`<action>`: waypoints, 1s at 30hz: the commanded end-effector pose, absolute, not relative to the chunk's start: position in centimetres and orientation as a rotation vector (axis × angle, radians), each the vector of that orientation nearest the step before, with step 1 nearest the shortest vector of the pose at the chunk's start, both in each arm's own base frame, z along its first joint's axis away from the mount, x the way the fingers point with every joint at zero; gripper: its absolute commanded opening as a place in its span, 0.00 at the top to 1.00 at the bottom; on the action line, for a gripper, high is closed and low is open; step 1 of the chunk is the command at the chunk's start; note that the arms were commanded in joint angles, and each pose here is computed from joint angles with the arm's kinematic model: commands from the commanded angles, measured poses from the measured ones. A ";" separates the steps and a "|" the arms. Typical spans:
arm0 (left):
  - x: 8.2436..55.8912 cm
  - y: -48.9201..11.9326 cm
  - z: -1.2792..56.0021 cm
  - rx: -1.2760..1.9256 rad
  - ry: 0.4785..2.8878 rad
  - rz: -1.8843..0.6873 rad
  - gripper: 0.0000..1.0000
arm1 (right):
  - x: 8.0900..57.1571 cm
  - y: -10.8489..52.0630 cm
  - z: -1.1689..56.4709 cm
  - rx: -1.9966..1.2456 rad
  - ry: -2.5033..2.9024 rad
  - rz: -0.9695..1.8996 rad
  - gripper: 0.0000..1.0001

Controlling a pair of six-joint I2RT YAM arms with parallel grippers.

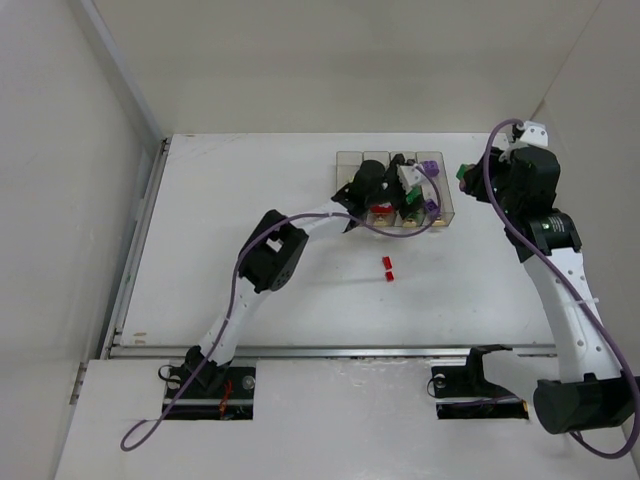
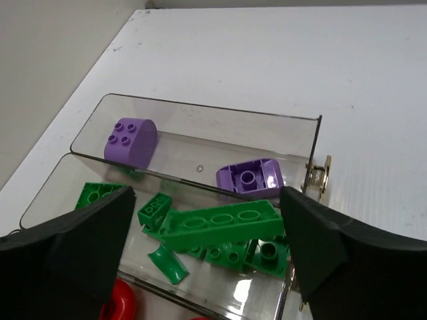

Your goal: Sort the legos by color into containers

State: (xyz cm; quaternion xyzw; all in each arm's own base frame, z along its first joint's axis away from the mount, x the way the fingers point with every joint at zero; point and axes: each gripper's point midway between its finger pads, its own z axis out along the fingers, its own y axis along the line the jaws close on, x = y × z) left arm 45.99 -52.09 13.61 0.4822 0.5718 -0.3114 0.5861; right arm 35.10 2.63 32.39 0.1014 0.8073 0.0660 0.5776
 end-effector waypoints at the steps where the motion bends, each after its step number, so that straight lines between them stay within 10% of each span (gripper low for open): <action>1: 45.0 -51.3 19.7 1.118 1.182 -0.697 0.08 | 34.7 2.2 34.8 0.210 1.839 0.134 1.00; 30: 32.4 -42.1 28.1 1.592 0.731 -0.359 0.10 | 32.9 15.4 31.5 -0.553 1.853 0.876 1.00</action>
